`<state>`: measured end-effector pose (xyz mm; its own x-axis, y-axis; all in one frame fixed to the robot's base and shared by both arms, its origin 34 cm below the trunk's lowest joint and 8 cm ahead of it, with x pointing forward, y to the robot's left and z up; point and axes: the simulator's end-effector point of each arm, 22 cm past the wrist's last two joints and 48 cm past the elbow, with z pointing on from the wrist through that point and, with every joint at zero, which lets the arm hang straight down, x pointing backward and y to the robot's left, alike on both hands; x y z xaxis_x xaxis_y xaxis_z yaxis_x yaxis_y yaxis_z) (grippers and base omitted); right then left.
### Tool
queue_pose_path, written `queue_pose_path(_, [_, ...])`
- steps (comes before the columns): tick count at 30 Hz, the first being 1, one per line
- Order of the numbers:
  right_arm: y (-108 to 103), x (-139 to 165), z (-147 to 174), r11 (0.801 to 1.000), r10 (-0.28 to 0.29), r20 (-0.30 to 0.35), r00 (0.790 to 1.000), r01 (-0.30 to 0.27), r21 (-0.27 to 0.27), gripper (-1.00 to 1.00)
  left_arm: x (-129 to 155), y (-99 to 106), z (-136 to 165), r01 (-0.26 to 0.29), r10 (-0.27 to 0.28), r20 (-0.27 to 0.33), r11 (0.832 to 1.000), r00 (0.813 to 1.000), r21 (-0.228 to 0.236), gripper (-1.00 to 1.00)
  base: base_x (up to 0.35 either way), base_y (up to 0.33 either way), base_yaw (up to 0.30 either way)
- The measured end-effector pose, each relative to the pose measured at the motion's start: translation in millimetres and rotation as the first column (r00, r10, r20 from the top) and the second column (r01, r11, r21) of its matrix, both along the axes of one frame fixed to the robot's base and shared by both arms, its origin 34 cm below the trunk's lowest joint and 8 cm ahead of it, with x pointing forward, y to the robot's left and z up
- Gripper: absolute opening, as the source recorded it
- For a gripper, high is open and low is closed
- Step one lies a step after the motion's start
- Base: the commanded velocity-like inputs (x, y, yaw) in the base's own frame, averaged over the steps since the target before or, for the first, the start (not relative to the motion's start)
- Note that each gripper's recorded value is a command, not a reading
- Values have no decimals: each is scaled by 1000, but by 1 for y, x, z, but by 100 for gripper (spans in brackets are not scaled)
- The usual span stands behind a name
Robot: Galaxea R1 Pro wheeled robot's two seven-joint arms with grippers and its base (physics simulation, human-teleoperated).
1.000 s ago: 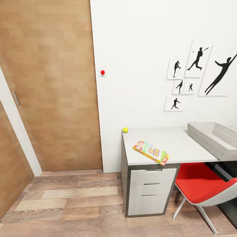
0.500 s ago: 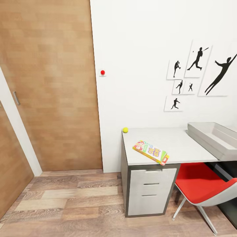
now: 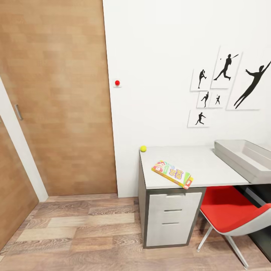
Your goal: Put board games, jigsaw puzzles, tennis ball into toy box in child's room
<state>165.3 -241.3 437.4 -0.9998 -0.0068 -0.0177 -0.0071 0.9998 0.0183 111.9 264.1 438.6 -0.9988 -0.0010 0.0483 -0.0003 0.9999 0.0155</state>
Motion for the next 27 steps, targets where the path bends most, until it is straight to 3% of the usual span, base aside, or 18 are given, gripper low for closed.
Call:
queue_pose_path(17, [-3, 25, 1, 1000, 1, 38, 999, -1, -8, 100, 1, -2, 0, -1, 1, 3, 1000, 1000, -3, 100, 0, 0, -206])
queue_pose_path(27, [-13, 41, 2, 1000, 2, 59, 998, 0, -21, 100, 26, -9, -1, 0, 1, 55, 1000, 998, -11, 100, 0, 0, -269])
